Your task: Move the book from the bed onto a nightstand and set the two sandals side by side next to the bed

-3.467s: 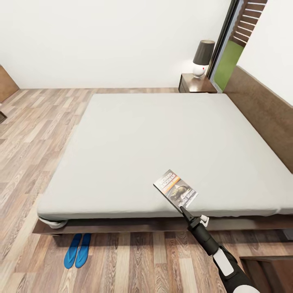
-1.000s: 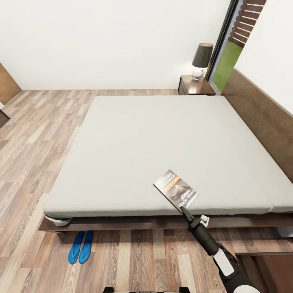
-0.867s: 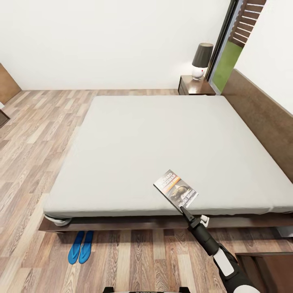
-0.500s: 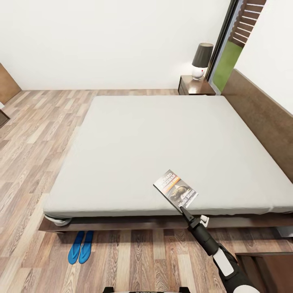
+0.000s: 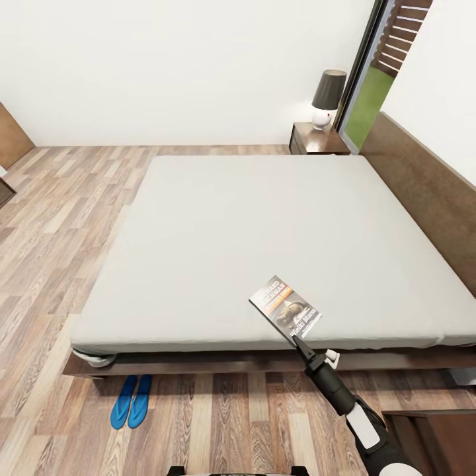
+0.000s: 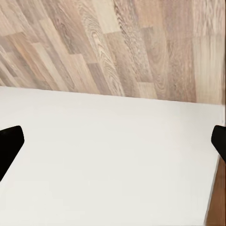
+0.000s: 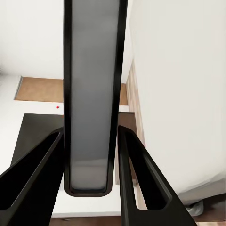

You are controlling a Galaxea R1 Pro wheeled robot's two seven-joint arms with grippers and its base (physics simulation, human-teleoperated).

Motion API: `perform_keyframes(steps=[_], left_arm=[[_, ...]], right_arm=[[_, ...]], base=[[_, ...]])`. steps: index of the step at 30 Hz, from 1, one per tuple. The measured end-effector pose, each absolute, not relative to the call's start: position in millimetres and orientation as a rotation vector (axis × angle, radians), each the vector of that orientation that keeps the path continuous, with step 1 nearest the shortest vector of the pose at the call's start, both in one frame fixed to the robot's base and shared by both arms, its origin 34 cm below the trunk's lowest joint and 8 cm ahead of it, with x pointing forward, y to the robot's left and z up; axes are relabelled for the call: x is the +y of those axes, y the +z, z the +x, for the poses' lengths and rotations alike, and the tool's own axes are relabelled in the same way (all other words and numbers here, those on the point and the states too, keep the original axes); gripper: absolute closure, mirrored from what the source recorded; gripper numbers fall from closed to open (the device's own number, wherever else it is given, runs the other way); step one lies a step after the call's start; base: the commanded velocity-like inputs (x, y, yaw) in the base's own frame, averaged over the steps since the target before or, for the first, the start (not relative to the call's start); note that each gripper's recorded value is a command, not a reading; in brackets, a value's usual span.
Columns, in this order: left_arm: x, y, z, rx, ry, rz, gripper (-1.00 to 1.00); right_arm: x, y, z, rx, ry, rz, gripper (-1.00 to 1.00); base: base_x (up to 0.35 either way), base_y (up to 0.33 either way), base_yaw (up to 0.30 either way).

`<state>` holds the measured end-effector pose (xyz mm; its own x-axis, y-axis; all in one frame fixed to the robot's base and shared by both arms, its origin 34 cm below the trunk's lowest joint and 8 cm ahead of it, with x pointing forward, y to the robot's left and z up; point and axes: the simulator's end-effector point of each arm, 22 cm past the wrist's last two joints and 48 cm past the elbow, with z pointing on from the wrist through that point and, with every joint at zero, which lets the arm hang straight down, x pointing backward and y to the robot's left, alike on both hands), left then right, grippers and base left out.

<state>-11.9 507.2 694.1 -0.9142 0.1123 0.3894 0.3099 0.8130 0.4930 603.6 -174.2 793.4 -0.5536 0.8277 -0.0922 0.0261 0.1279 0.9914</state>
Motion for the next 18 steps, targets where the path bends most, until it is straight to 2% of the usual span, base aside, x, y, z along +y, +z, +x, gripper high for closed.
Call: perform_keyframes(steps=[18], left_arm=[[501.7,685.4,-11.9,-2.716,-0.678,-0.286,-1.00]], right_arm=[[-175.2,793.4,603.7,1.727,1.496,0.831,1.00]], base=[[0.000,0.000,0.000]])
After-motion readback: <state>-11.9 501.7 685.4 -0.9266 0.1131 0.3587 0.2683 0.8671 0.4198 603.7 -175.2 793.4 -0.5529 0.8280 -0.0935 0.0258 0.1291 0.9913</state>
